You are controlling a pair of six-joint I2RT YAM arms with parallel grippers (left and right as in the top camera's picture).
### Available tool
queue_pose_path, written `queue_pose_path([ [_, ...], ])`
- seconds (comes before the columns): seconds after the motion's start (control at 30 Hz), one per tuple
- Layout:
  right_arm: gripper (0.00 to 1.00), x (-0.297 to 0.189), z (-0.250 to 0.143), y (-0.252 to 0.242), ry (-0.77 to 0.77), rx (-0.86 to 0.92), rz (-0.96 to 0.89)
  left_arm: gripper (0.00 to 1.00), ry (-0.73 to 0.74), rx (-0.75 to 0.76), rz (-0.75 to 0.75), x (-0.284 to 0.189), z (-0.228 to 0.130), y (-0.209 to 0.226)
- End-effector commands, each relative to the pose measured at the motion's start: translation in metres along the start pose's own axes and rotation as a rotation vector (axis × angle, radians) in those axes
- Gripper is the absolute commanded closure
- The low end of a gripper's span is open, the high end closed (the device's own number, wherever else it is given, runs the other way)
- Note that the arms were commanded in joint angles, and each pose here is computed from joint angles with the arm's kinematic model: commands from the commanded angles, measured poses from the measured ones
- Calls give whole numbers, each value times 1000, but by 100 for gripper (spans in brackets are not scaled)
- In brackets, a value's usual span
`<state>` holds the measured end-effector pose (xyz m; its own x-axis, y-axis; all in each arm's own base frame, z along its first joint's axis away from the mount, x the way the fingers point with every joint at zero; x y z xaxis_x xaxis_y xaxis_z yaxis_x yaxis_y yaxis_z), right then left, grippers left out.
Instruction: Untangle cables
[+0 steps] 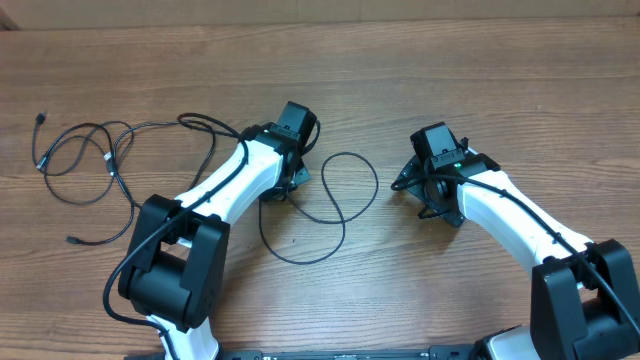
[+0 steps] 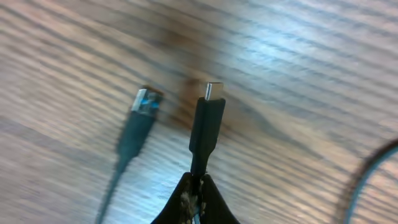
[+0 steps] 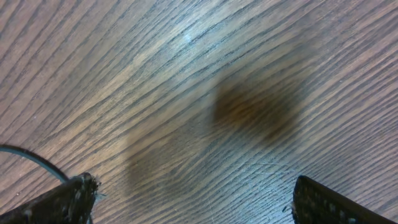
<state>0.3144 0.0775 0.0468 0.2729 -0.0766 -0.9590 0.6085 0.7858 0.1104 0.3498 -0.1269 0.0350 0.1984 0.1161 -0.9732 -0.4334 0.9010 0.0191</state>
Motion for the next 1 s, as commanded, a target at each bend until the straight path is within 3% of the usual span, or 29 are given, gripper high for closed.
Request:
queue_pose_path([
  [0.0, 0, -3, 1, 0, -7, 12, 12, 96, -61, 41, 94, -1, 10, 15],
  [0.3, 0, -3, 1, 0, -7, 12, 12, 93, -21, 57, 137, -2, 0, 26],
  [0.47, 0, -3, 1, 0, -7, 12, 12, 71, -16, 58, 133, -2, -1, 25],
  [0.67, 0, -3, 1, 0, -7, 12, 12, 61, 1, 95, 147, -1, -5, 29],
  [0.87, 0, -3, 1, 0, -7, 12, 12, 42, 14, 108, 161, 3, -9, 34],
  [0.97, 0, -3, 1, 0, -7, 12, 12, 41, 18, 108, 166, 5, -11, 36],
])
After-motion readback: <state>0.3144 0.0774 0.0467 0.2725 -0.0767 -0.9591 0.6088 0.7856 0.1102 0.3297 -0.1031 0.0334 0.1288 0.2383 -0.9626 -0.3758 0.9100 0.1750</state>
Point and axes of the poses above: each gripper's point midway between its finger pads, its own x axis out along the fingers, its own y axis along the line the jaws close on, z = x × y, the point moved 1 cm from there along -x, back along the fingers
